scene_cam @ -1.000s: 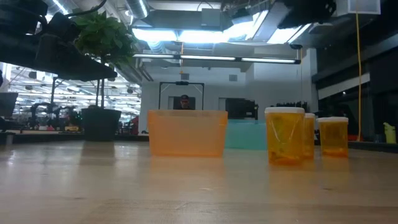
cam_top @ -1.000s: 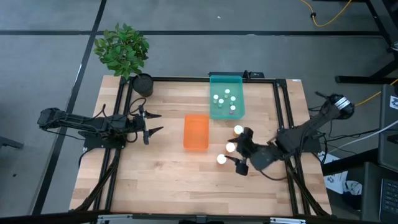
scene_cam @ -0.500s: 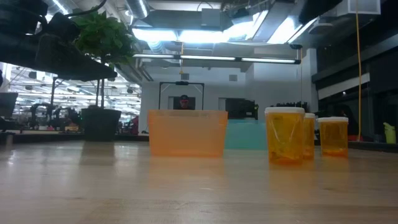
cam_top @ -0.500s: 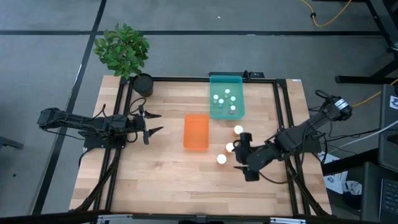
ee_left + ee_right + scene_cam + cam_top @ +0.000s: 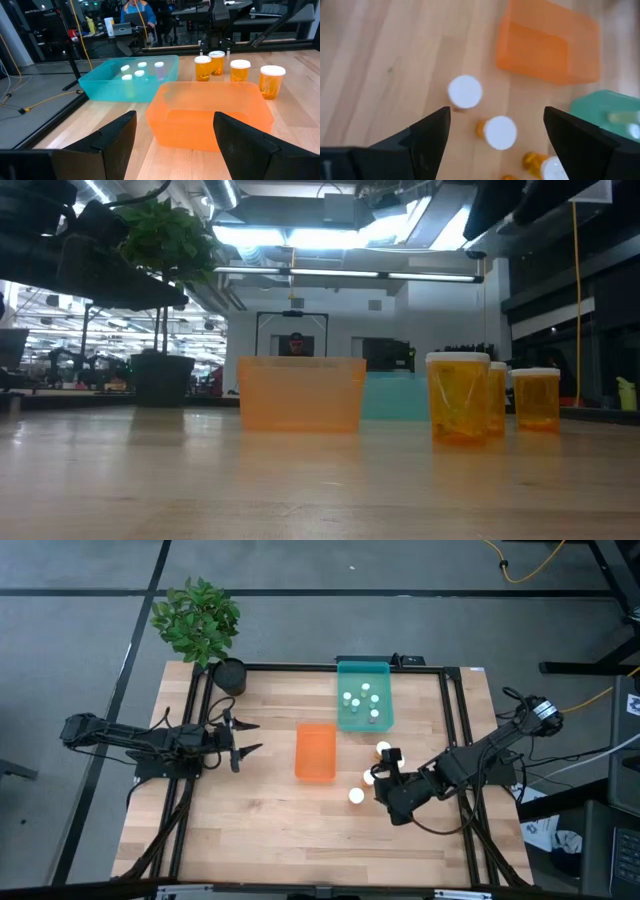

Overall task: Pick and place medicine bottles into bin by pill shape (circle, oval)
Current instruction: Put the orange capsule bottle into the orange bin

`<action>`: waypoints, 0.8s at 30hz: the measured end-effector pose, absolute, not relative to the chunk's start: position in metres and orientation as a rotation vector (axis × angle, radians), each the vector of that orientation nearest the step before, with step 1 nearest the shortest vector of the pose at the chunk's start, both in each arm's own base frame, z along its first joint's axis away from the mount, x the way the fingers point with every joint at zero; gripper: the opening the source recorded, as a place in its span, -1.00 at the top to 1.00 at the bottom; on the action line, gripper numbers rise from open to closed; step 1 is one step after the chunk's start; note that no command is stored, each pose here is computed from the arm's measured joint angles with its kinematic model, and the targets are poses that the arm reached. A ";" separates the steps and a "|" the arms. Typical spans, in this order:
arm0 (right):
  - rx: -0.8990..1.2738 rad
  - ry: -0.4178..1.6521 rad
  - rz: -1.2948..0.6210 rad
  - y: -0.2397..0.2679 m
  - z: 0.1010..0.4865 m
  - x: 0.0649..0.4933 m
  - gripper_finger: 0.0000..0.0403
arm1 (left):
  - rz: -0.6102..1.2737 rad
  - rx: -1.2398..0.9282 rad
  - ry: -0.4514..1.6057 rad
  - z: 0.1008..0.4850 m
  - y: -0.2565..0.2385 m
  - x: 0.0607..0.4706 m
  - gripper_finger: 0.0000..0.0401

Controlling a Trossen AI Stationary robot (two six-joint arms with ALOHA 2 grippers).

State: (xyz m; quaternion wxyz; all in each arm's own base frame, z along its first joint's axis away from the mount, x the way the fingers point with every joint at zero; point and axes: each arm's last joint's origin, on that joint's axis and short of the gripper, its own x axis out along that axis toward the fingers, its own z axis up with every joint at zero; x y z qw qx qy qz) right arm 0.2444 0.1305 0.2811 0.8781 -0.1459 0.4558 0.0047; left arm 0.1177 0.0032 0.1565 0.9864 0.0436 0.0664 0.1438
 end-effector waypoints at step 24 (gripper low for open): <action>-0.349 1.018 0.223 0.115 0.257 0.280 -0.59 | 0.289 0.088 0.135 0.156 0.003 0.118 -0.28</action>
